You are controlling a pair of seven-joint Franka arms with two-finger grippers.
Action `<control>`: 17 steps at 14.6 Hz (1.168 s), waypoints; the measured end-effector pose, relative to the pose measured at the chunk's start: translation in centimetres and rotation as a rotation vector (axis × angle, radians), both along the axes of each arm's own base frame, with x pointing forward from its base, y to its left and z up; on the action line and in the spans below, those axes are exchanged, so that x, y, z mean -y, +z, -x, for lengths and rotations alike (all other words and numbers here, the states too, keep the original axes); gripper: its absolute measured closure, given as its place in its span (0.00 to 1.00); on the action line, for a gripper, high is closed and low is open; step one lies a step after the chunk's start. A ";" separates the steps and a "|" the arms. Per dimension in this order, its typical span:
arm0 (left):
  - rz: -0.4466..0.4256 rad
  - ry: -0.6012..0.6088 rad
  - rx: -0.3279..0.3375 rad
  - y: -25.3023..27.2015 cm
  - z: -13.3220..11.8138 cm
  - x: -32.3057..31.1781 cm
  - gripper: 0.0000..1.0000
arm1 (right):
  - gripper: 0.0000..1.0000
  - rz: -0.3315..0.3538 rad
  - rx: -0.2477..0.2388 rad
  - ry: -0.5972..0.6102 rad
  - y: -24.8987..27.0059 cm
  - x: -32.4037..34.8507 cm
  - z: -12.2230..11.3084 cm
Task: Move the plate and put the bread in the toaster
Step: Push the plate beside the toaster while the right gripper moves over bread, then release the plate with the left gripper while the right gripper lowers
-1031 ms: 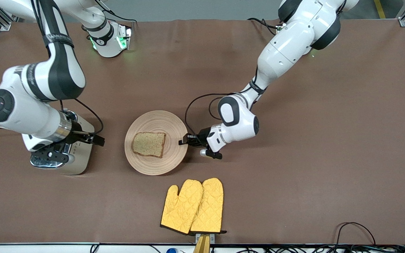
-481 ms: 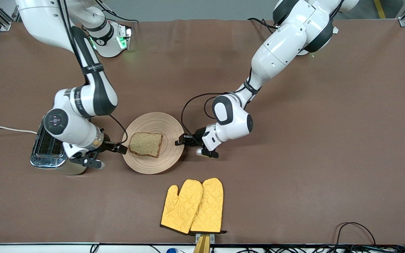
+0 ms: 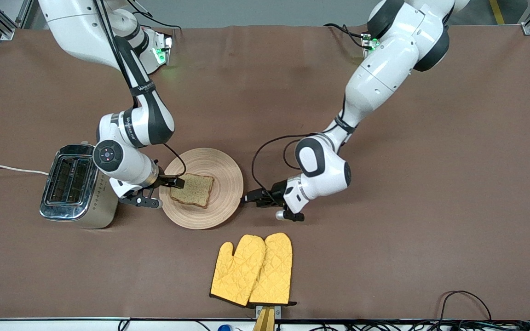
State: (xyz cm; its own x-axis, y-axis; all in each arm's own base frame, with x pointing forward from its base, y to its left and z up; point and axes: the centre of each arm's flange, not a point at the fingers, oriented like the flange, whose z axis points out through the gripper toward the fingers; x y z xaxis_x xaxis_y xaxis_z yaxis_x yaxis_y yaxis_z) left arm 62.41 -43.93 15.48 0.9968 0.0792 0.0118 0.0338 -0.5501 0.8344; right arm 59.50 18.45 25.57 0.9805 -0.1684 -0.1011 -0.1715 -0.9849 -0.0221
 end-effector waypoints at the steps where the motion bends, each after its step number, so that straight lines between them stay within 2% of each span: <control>1: -0.008 -0.031 -0.005 0.1 -1.1 -1.7 0.00 | 0.04 0.001 -0.003 0.000 -0.1 0.0 0.1; 2: -0.014 -0.060 -0.010 0.3 -2.2 -3.8 0.00 | 0.11 0.002 -0.005 0.000 -0.2 0.1 0.2; 3: -0.016 -0.087 -0.015 0.7 -3.3 -5.9 0.00 | 0.11 0.002 -0.006 -0.001 -0.3 0.1 0.2; 4: -0.016 -0.116 -0.021 1.4 -4.3 -8.0 0.00 | 0.16 0.003 -0.007 -0.001 -0.3 0.1 0.2; 6: -0.060 -0.179 -0.038 3.4 -6.0 -12.4 0.00 | 0.35 0.005 -0.013 -0.002 -0.6 0.2 0.4; 9: -0.216 -0.288 -0.061 7.9 -7.9 -20.6 0.00 | 0.37 0.008 -0.022 -0.002 -1.1 0.3 0.6; 11: -0.314 -0.344 -0.061 11.9 -8.3 -25.3 0.00 | 0.41 0.010 -0.025 -0.002 -1.4 0.3 0.7; 13: -0.404 -0.373 -0.056 16.1 -8.1 -28.5 0.00 | 0.41 0.013 -0.029 -0.003 -1.7 0.4 0.7; 15: -0.565 -0.411 -0.041 20.5 -7.4 -30.9 0.00 | 0.41 0.013 -0.032 -0.004 -2.0 0.4 0.8; 17: -0.721 -0.437 -0.060 26.2 -5.7 -32.3 0.00 | 0.41 0.007 -0.038 -0.011 -2.3 0.3 0.8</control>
State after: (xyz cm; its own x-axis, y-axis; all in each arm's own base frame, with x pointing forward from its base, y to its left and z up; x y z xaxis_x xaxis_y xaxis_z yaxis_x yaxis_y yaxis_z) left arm 68.09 -11.66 41.71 0.9364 -0.3208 -0.1421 -0.2733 -0.9209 0.2781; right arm 58.66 18.14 23.29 0.9741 -0.1800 -0.1370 -0.1829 -0.9831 -0.0086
